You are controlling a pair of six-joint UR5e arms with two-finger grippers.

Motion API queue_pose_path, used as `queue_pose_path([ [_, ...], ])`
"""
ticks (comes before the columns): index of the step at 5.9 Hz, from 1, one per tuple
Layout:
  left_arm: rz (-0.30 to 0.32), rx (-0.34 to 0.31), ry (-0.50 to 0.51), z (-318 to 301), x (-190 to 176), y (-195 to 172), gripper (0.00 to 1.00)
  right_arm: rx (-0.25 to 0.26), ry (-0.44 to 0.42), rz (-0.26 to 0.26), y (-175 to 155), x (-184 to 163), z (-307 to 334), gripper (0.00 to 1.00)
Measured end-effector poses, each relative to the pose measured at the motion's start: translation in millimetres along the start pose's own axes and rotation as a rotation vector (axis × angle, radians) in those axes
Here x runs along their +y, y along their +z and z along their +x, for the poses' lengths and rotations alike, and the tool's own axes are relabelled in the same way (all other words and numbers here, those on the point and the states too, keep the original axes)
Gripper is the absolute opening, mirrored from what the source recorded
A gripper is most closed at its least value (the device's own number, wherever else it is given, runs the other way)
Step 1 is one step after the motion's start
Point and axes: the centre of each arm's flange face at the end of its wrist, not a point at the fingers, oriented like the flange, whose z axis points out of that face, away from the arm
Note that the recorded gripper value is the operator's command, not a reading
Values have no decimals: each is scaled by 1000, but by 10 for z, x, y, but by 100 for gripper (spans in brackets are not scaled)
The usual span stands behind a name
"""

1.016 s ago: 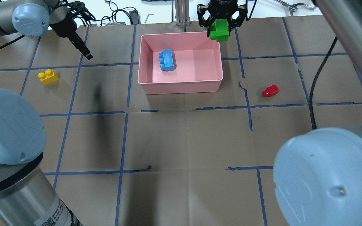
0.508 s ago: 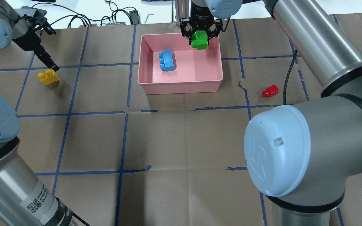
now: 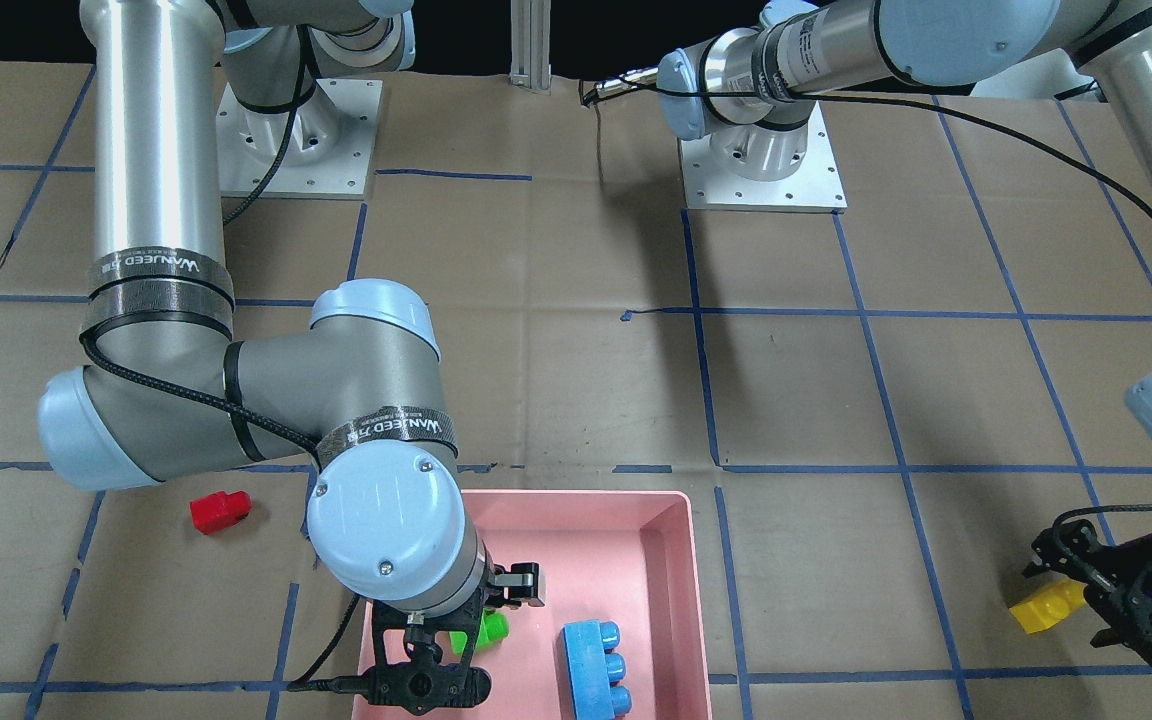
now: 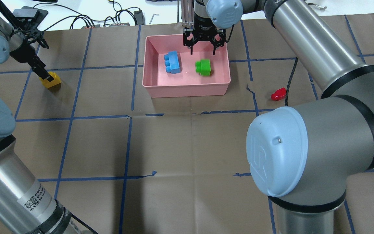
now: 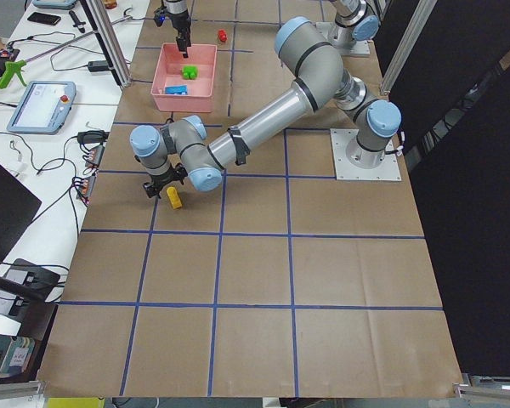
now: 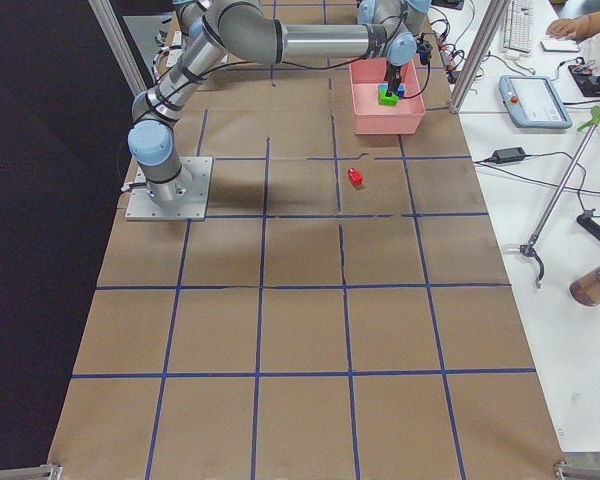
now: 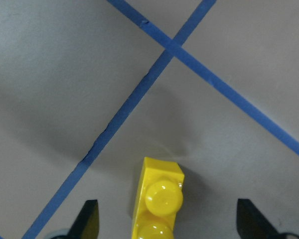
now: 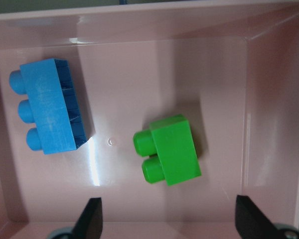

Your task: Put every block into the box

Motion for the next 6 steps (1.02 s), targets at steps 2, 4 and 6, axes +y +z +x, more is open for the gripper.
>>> queue_pose_path([
  [2, -16, 11, 1, 49, 80, 287, 20, -2, -3, 29, -298, 88, 3, 100],
  [4, -20, 5, -14, 58, 96, 263, 11, 13, 5, 19, -836, 305, 219, 99],
  [6, -33, 9, -39, 147, 34, 40, 11, 34, -30, -46, -1274, 591, 791, 99],
])
